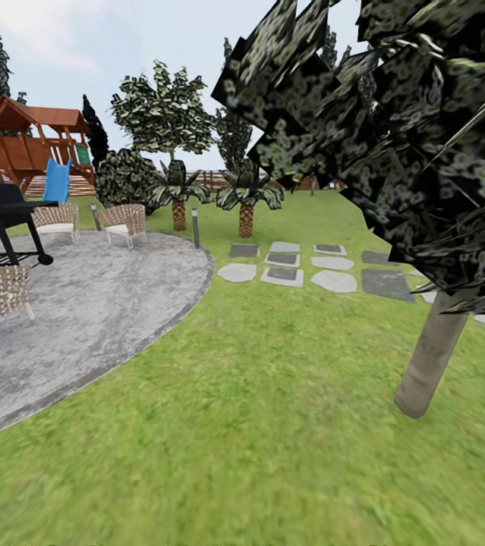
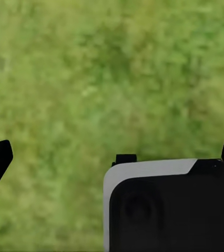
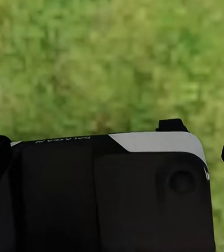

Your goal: Take the three Easter eggs out of the wicker basket on the lawn in the garden, then place them on the lawn next to a single tree (choose any tree) so that all three eggs are next to the same tree and none are left in the basket.

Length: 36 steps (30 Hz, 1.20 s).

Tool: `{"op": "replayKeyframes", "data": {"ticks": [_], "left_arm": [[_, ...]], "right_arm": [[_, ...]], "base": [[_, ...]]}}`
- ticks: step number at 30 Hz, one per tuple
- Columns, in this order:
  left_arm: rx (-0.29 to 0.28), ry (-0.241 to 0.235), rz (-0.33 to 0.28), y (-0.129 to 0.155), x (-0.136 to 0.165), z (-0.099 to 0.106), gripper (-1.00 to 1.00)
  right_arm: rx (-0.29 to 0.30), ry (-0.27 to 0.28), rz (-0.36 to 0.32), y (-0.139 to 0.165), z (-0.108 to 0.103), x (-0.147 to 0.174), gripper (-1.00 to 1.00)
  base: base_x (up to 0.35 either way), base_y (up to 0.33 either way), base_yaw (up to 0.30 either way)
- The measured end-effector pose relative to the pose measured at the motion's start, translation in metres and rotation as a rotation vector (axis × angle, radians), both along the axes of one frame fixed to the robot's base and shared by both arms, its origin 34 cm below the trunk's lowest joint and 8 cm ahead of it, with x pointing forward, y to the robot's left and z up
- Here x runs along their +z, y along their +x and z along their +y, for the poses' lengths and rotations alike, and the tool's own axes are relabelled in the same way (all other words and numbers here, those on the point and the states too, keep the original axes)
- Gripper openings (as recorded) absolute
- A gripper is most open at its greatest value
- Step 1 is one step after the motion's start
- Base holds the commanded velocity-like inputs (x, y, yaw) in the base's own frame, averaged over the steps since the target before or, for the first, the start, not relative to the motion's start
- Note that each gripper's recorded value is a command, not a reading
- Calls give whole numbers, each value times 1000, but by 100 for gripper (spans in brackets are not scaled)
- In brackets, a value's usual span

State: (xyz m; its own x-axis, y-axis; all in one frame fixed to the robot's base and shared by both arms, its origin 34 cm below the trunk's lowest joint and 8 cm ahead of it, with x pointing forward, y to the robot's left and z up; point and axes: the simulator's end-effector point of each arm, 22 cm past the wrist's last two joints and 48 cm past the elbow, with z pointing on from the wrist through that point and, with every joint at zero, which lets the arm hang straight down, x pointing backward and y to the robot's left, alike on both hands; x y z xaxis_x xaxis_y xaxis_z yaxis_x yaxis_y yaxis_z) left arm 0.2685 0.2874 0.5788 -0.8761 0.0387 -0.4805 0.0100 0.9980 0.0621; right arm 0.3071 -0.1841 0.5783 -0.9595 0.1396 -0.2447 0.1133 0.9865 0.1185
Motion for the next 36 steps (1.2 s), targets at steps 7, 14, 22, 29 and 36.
{"op": "replayKeyframes", "data": {"ticks": [7,14,22,29,36], "left_arm": [[0,0,11,-3,-10,0,100],[-3,-1,22,-6,-15,-1,100],[-10,-4,33,-10,-17,-1,100],[-19,-7,34,-10,-17,-2,100],[-23,-7,36,-11,-17,-2,100]], "right_arm": [[0,0,11,-3,0,-10,100],[0,1,22,-6,0,-16,100],[0,1,33,-10,0,-18,100],[0,1,35,-11,1,-18,100],[0,1,36,-11,1,-18,100]], "base": [[0,0,59],[0,0,35],[0,0,7],[8,0,0],[146,0,31]]}}
